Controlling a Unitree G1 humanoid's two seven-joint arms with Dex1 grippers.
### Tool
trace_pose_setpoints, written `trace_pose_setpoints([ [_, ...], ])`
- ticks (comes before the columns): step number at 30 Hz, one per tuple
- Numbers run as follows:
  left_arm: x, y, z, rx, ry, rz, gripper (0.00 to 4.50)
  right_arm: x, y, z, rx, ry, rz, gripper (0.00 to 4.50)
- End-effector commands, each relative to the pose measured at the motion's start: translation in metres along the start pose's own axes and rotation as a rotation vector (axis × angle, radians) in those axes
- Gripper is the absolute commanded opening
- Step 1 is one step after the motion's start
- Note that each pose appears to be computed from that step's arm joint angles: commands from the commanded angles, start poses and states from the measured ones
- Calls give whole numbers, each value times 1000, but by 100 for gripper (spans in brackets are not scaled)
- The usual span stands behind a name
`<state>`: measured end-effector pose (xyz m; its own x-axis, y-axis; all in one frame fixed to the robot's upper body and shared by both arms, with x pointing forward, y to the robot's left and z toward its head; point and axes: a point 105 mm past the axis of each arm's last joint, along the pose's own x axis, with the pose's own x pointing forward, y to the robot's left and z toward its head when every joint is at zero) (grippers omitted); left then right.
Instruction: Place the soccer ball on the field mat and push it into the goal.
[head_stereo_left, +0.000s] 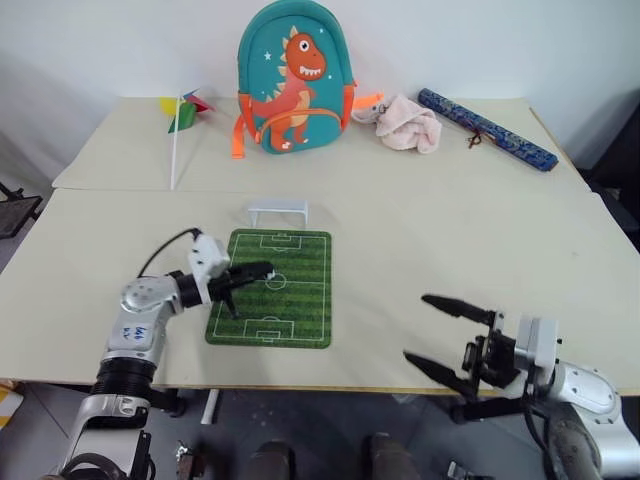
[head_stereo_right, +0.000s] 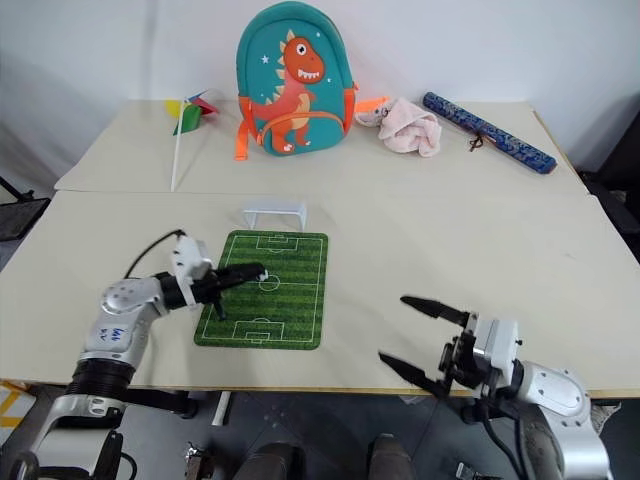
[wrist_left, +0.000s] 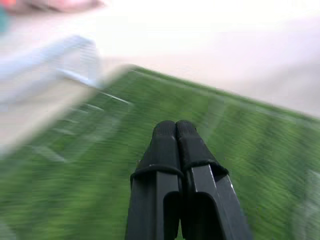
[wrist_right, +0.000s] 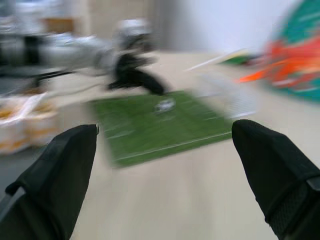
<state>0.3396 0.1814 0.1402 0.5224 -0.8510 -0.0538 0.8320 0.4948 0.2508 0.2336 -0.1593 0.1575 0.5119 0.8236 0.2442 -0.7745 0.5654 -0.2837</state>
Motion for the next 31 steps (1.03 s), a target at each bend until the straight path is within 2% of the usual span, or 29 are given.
trace_pose_setpoints([
  [1, -22, -15, 10, -2, -14, -85, 5, -3, -14, 9, -108, -6, -104, 450],
  [5, -67, -16, 5, -4, 84, -42, 5, -7, -15, 3, -105, 29, -103, 450],
  [15, -123, -27, -13, -5, 204, 69, 5, -16, -22, -4, -111, 79, -28, 450],
  [31, -141, -19, -8, 15, 172, 256, 5, -23, -33, -12, -129, 123, 15, 450],
])
